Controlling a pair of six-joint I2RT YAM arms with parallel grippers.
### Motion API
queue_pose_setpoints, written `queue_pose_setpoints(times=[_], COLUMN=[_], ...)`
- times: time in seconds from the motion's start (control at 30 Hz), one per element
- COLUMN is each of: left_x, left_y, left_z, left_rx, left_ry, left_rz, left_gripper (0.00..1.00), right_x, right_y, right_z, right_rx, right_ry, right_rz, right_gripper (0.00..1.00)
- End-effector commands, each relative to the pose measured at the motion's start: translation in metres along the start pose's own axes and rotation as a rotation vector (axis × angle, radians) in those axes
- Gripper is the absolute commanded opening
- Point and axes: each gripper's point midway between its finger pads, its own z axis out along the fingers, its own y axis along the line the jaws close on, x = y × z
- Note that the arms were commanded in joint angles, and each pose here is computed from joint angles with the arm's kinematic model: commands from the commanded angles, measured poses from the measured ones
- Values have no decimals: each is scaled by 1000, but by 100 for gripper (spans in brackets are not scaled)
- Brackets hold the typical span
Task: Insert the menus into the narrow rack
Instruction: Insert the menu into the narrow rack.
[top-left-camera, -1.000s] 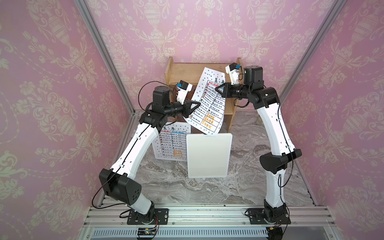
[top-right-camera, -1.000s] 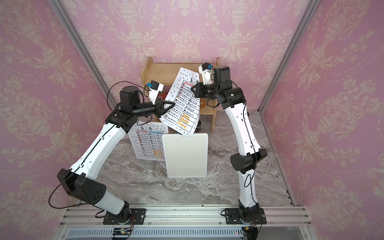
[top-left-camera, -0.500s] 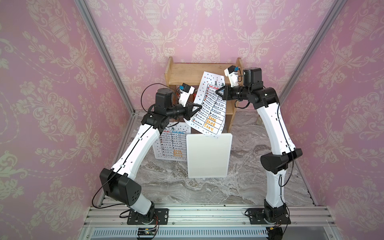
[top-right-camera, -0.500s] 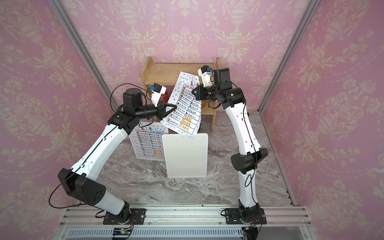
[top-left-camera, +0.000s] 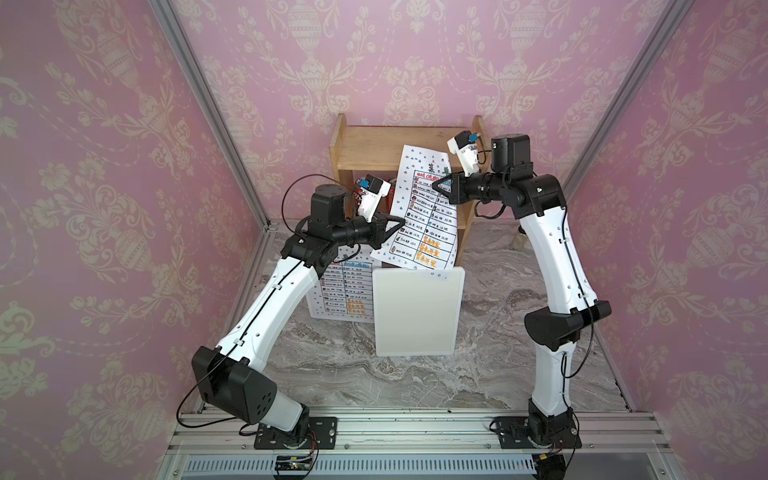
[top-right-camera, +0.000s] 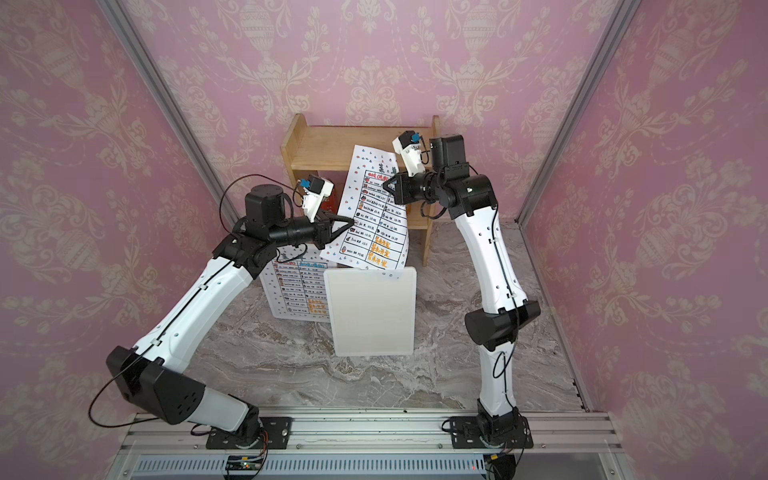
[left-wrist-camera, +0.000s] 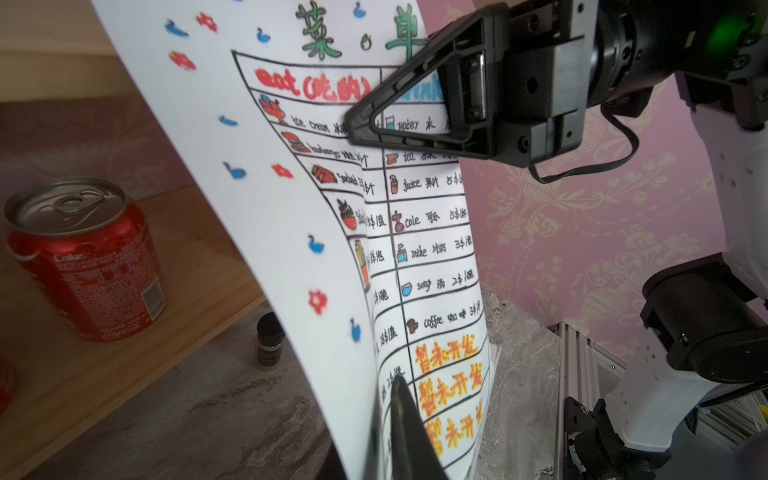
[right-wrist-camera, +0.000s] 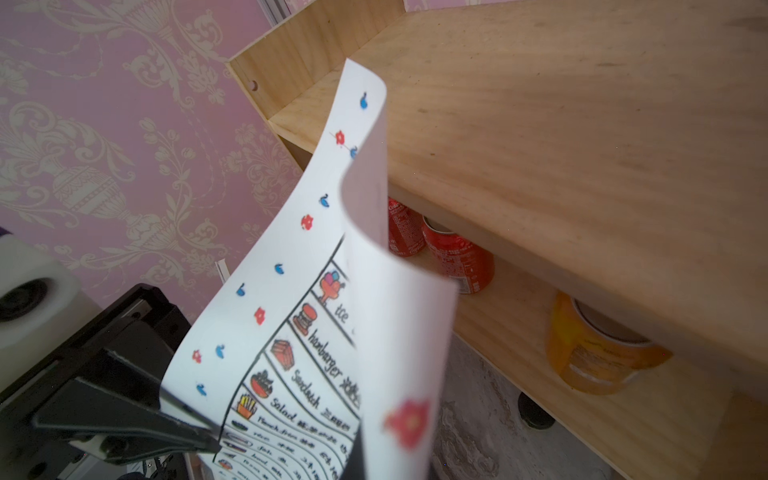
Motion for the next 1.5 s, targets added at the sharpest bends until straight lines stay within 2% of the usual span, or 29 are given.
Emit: queue_pose_setpoints(times=[0.0, 0.23, 0.47, 0.67, 0.97, 1.17, 1.33, 1.4, 1.47], left_x=[-3, 3, 3, 3, 8, 11, 12, 10, 8], left_y=[-8, -9, -5, -2, 6, 13, 23, 30, 35], left_z=[-5, -3, 0, 2, 10, 15, 16, 16, 16], left_rx=[-3, -3, -10, -20, -24, -34, -43, -48, -45], left_ry=[-16, -2, -1, -5, 5, 17, 22, 10, -1], left_rz=[25, 22, 25, 23, 18, 33, 42, 35, 30], left_gripper=[13, 13, 13, 19, 32, 41, 52, 63, 68], right_x=[0, 6, -2, -3, -6, -1, 1, 1, 1], right_y=[16, 19, 22, 24, 35, 34, 35, 37, 37], right_z=[-17, -18, -22, -32, -47, -43, -40, -40, -39], right_rx=[-42, -73, -155, -181, -235, -277, -300, -316, -316], right_ry=[3, 22, -4, -15, -27, -13, -4, -5, -4], right_rz=[-65, -96, -11, -15, -5, 34, 41, 40, 39], right_gripper=[4, 4, 4, 5, 5, 5, 6, 5, 6])
